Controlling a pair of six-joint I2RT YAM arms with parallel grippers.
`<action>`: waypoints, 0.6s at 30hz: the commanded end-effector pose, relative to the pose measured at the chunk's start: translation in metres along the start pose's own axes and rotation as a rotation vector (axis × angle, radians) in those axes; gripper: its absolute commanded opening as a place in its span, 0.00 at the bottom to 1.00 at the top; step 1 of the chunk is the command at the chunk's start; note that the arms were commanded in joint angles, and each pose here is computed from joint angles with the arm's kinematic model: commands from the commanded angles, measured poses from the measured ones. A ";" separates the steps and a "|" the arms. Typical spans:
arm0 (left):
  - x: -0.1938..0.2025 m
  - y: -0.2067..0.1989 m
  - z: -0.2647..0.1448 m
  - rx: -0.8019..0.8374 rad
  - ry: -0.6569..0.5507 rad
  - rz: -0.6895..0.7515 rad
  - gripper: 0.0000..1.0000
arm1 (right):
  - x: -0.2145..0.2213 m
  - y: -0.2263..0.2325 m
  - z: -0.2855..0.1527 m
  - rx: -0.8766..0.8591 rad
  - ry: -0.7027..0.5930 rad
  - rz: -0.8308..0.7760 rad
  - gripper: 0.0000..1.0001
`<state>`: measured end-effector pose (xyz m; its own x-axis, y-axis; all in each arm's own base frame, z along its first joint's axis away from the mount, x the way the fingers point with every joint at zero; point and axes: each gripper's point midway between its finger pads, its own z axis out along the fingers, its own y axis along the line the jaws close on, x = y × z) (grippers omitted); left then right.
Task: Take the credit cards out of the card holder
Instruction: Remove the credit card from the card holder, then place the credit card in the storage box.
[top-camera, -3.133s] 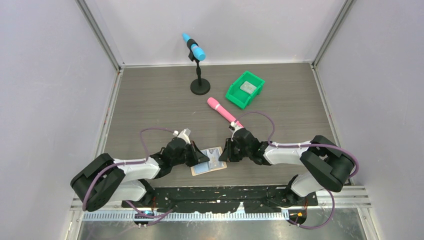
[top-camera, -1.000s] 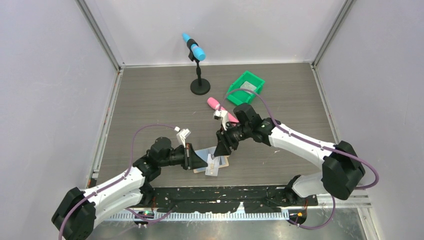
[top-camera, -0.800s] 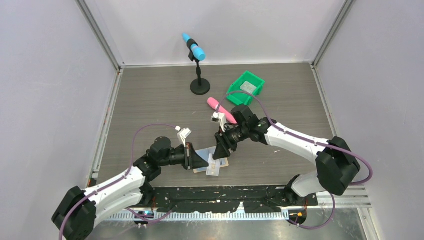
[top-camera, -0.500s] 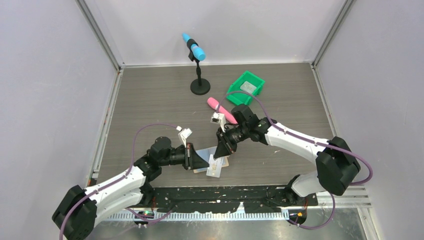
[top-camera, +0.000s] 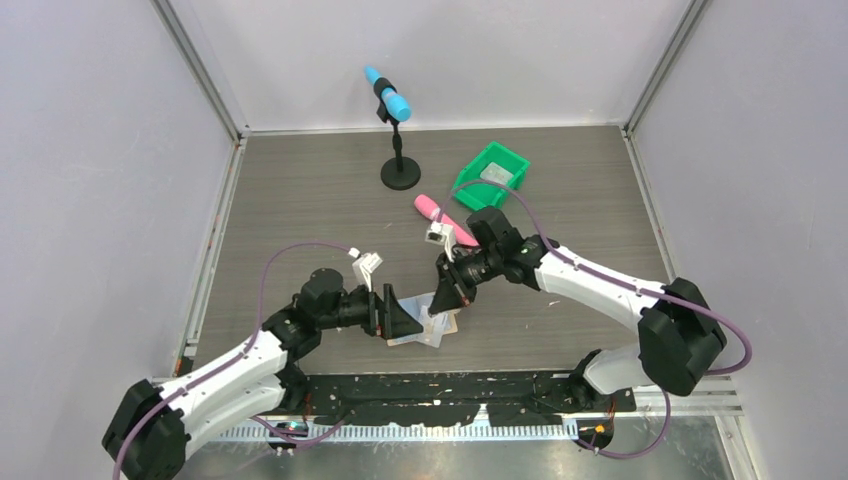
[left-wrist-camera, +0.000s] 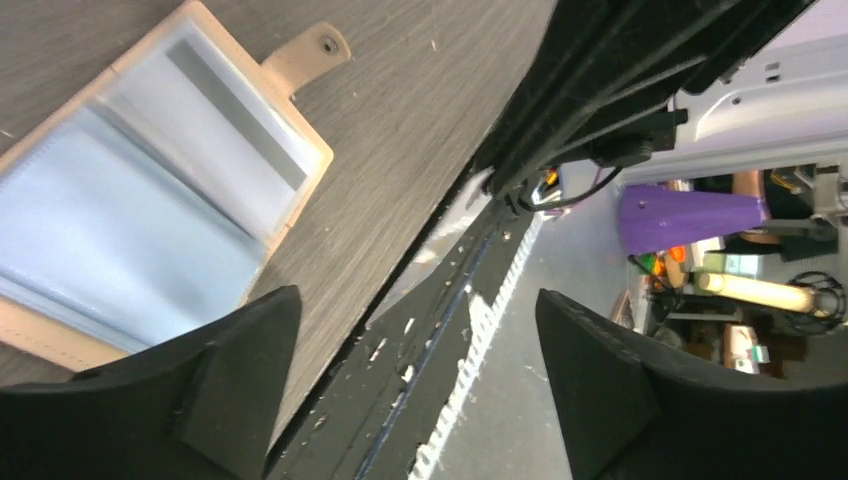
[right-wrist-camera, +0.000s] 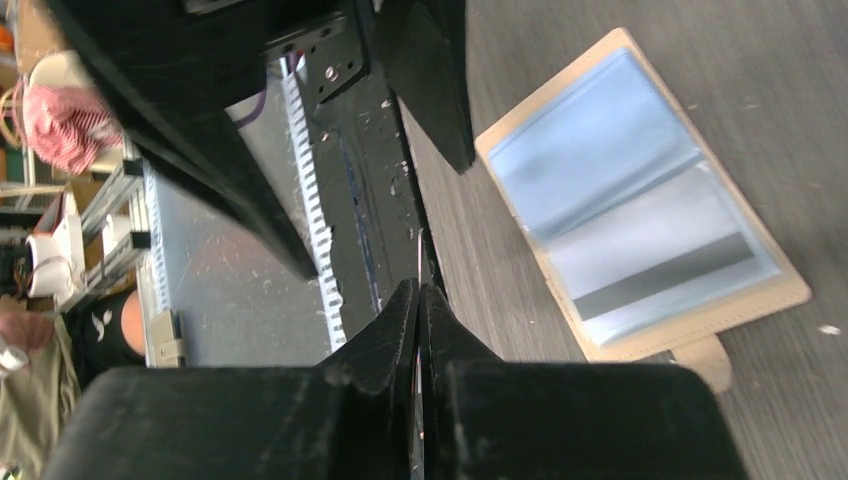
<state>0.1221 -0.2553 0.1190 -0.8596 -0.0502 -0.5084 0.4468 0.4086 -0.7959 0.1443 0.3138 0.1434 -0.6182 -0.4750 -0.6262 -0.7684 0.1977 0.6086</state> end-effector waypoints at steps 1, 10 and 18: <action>-0.028 0.000 -0.012 -0.115 -0.080 0.100 0.99 | -0.026 -0.009 -0.020 0.087 -0.110 0.030 0.05; -0.054 0.023 -0.050 -0.394 -0.197 0.180 1.00 | -0.097 -0.055 -0.089 0.369 -0.459 0.138 0.05; -0.084 0.042 -0.092 -0.663 -0.295 0.245 1.00 | -0.134 -0.143 -0.171 0.753 -0.814 0.415 0.05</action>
<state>0.1731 -0.1837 0.1528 -0.6740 -0.1195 -0.7290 0.3794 0.7908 -0.4804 0.3009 0.2389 0.1947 -0.7001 0.1097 -0.7055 -0.4355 0.7175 0.5437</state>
